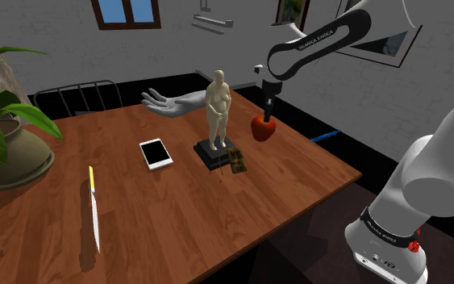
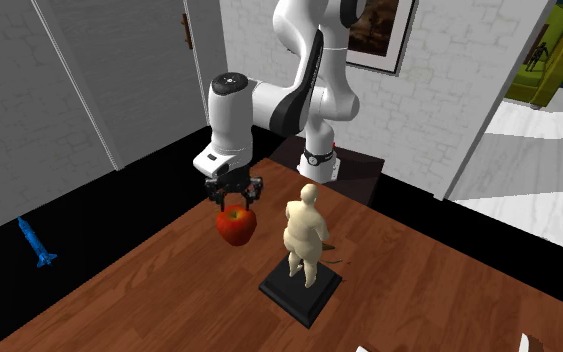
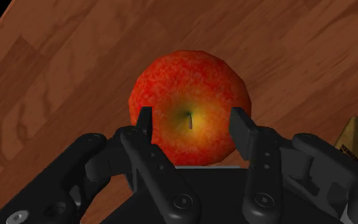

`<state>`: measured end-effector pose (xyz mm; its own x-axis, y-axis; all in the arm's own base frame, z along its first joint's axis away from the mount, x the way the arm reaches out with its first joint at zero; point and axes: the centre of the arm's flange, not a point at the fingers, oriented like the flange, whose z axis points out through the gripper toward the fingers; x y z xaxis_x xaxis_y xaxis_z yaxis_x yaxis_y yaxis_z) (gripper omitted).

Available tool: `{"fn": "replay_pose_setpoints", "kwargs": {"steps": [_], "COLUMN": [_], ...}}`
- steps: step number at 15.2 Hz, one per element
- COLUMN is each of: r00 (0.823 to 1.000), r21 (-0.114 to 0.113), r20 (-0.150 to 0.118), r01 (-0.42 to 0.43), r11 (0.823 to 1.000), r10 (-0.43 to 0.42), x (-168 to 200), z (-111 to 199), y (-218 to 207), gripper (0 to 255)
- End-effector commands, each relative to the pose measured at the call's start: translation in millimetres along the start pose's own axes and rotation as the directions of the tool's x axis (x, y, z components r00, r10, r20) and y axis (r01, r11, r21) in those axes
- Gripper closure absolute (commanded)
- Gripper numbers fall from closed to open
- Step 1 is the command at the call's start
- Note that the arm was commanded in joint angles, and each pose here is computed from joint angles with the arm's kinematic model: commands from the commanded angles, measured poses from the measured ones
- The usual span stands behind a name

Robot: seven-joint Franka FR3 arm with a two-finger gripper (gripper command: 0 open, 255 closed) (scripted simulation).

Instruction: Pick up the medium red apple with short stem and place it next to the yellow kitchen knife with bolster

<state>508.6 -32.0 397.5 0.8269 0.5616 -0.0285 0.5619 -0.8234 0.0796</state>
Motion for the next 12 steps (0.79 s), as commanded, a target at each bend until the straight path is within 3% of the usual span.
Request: {"fn": "replay_pose_setpoints", "kwargs": {"steps": [1, 9, 12], "r00": [1.000, 1.000, 1.000], "r21": [0.000, 0.000, 0.000], "r20": [0.000, 0.000, 0.000], "r01": [0.000, 0.000, 0.000], "r11": [1.000, 1.000, 1.000], "r10": [0.000, 0.000, 0.000], "x": [0, 0, 0], "z": [0, 0, -16], "y": [0, 0, 1], "gripper": [255, 255, 255]}}
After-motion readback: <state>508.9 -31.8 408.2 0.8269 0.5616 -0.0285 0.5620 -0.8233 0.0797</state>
